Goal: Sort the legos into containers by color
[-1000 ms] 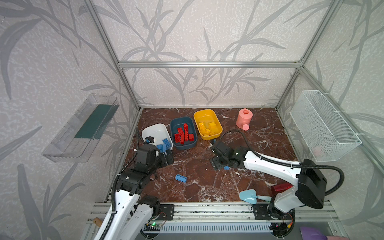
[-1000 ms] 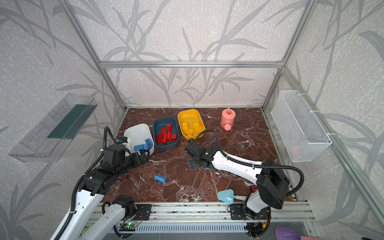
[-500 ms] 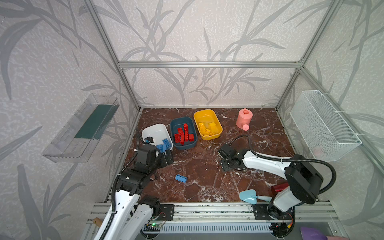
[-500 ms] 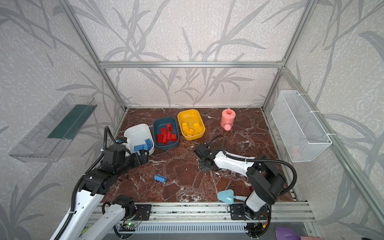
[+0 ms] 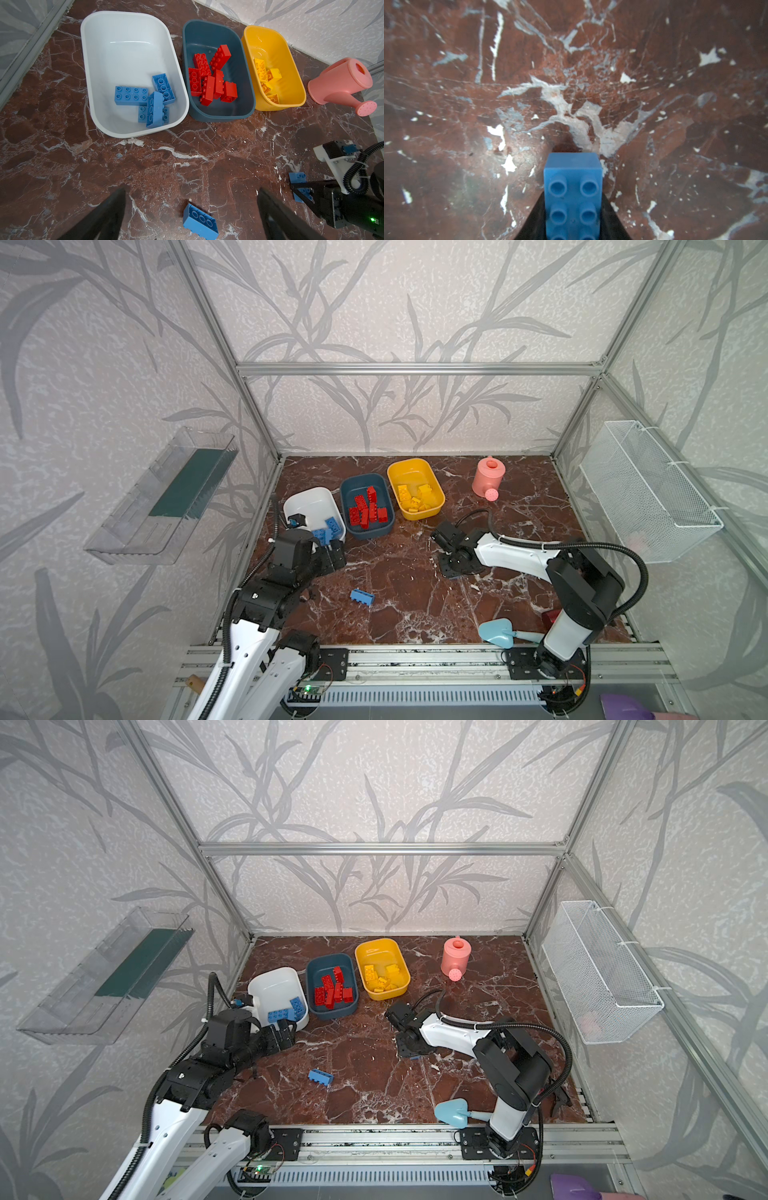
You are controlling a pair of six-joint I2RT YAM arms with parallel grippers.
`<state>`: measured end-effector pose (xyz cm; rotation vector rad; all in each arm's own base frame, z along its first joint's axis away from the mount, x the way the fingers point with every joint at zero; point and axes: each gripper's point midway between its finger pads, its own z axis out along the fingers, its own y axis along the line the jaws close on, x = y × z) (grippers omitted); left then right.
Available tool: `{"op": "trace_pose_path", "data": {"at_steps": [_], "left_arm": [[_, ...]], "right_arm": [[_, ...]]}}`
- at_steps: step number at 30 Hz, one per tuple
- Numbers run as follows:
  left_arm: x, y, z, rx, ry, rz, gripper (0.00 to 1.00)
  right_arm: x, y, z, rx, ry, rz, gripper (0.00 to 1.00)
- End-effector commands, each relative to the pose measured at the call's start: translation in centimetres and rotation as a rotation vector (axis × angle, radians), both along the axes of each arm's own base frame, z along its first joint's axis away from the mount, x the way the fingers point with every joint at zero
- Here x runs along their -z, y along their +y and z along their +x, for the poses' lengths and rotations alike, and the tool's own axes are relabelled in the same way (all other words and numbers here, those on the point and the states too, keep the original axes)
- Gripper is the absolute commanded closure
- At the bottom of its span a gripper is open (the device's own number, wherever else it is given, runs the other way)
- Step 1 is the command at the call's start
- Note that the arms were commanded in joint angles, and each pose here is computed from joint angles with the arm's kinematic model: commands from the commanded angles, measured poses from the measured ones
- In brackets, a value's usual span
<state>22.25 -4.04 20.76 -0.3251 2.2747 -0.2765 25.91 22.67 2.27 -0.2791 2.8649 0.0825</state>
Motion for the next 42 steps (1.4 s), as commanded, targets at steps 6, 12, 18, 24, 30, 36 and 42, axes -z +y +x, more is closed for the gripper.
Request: {"op": "trace_pose_path", "data": {"at_steps": [6, 12, 18, 24, 30, 36, 42], "left_arm": [[-3.5, 2.3, -1.9, -0.088, -0.195, 0.003, 0.03], [-5.4, 4.0, -3.5, -0.165, -0.301, 0.001, 0.03], [-5.2, 4.7, -3.7, -0.203, -0.299, 0.014, 0.04], [-5.1, 5.0, -3.8, -0.215, -0.292, 0.027, 0.04], [-4.7, 4.6, -3.4, -0.194, -0.271, 0.026, 0.05], [-4.0, 4.1, -2.5, -0.178, -0.21, 0.043, 0.05], [-2.7, 2.9, -1.8, -0.137, -0.112, 0.042, 0.04]], "right_arm": [[-6.5, 10.2, 0.3, -0.271, -0.019, 0.267, 0.75], [-10.9, 20.4, 1.6, -0.456, -0.033, 0.489, 0.76], [-12.0, 28.8, 3.0, -0.578, -0.037, 0.559, 0.77], [-9.8, 34.1, 5.3, -0.613, -0.058, 0.563, 0.76], [-9.2, 36.1, 7.2, -0.584, -0.129, 0.606, 0.6], [-12.0, 36.0, 7.5, -0.595, -0.193, 0.634, 0.3], [-17.2, 34.1, 7.6, -0.608, -0.263, 0.65, 0.27]]}}
